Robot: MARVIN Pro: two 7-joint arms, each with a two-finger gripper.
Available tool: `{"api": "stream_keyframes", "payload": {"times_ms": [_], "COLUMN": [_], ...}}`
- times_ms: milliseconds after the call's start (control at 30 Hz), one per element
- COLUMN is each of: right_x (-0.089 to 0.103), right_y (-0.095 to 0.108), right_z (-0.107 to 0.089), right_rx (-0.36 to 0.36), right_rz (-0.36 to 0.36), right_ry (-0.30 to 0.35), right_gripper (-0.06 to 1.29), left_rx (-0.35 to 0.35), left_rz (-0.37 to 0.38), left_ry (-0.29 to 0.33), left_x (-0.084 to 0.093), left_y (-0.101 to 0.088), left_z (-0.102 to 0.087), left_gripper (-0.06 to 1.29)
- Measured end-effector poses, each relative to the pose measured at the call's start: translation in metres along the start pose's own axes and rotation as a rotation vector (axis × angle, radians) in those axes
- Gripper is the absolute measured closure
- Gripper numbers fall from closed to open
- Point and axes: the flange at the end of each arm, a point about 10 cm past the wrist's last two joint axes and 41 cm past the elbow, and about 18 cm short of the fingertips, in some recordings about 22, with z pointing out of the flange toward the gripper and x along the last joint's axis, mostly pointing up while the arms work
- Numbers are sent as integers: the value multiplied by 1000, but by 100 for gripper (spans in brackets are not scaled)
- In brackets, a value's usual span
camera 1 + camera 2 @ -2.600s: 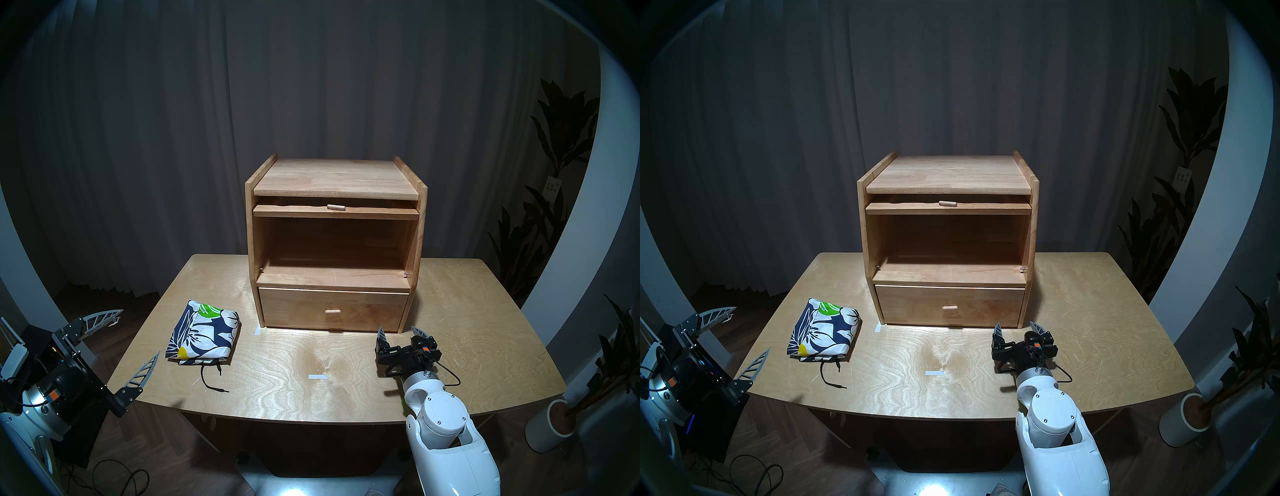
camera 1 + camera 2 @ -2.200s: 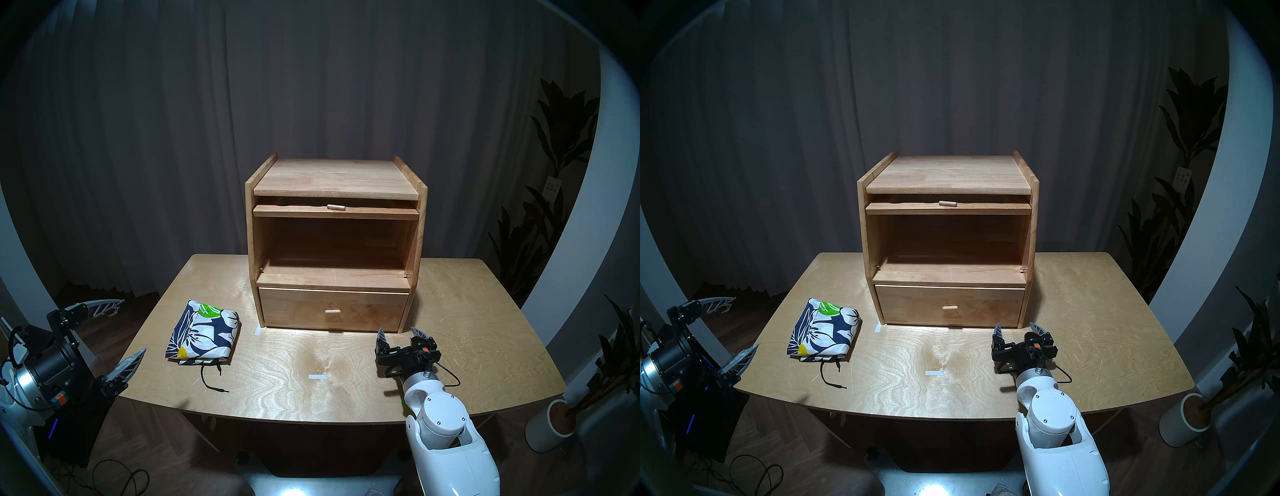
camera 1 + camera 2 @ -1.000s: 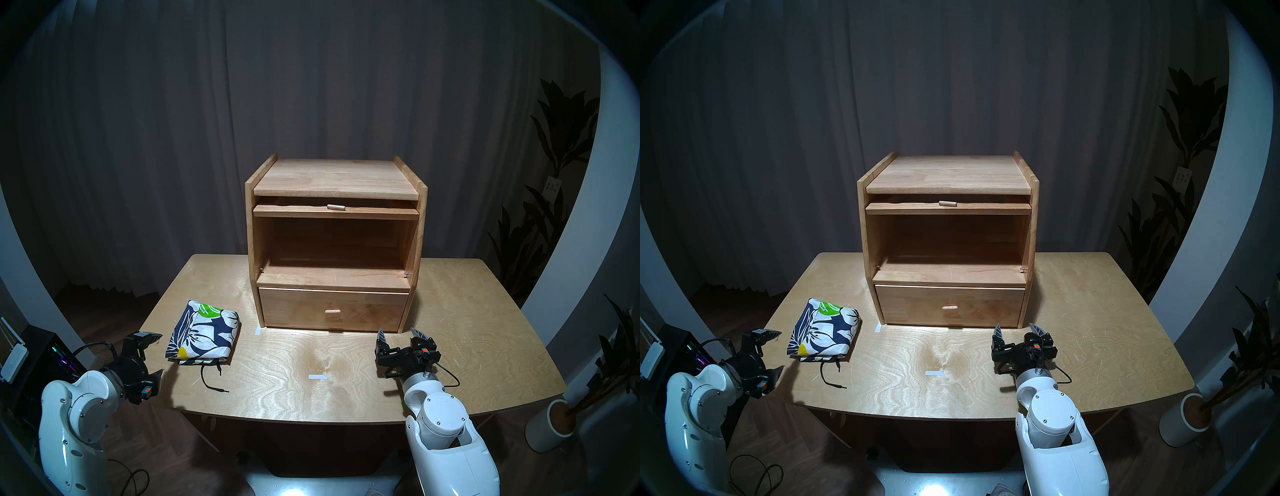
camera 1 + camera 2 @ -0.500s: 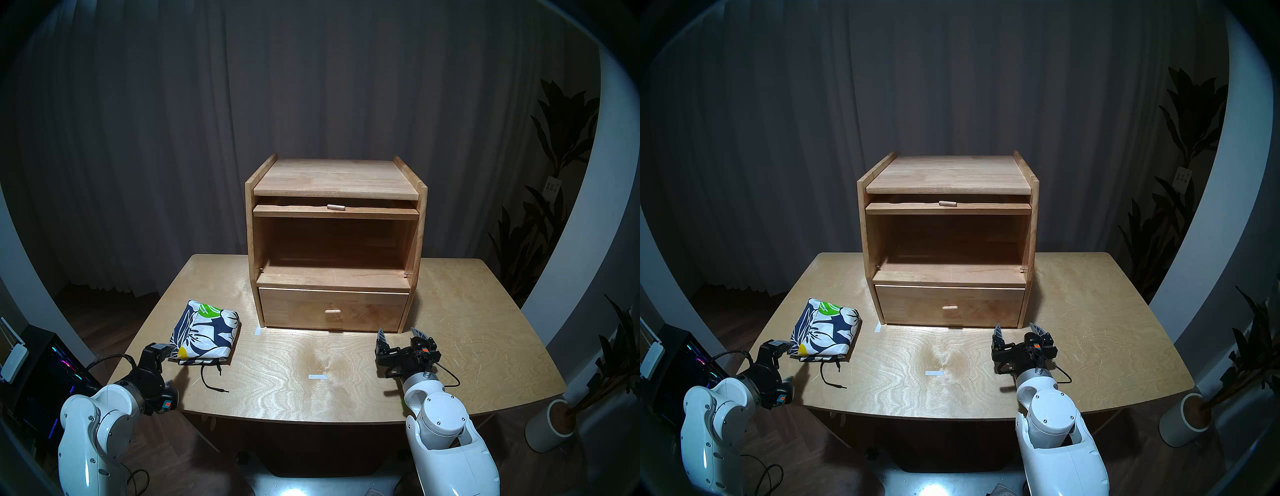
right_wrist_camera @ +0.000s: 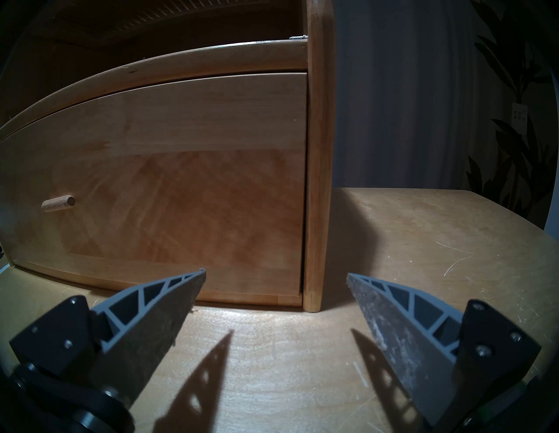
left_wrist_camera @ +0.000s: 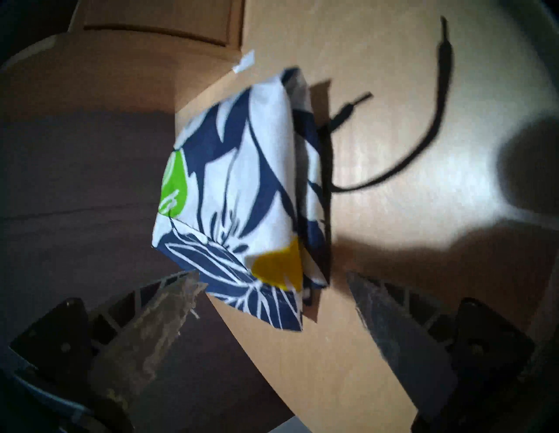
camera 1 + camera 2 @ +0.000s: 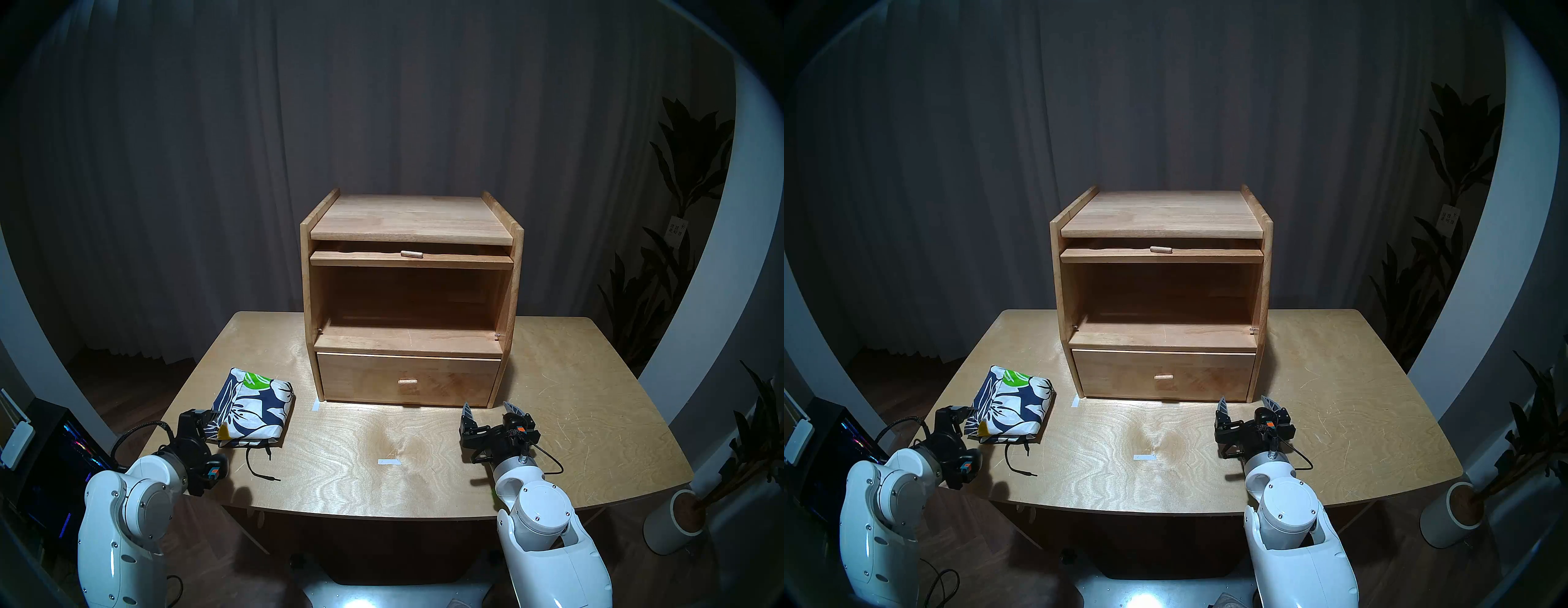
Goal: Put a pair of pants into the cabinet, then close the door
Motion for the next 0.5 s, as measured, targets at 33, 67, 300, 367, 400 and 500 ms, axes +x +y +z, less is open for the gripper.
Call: {"api": "stream_keyframes", "payload": {"times_ms": [33, 67, 300, 367, 400, 500], "right_x": [0, 0, 0, 0, 0, 0], "right_y": [0, 0, 0, 0, 0, 0], "right_z": [0, 0, 0, 0, 0, 0], "right_rx": [0, 0, 0, 0, 0, 0], "right_rz": [0, 0, 0, 0, 0, 0], "right_ry": [0, 0, 0, 0, 0, 1], "right_gripper": [0, 0, 0, 0, 0, 0], "left_rx": [-9, -14, -106, -125, -134, -145], "left_rz": [-31, -44, -155, -163, -166, -166], "left_ry": [34, 48, 150, 148, 140, 112], "left_x": [7, 9, 21, 19, 16, 8], "left_y": [-3, -4, -9, -9, -10, -8], "left_z": [3, 4, 10, 11, 12, 17], "left_gripper": [1, 1, 1, 1, 1, 1]}}
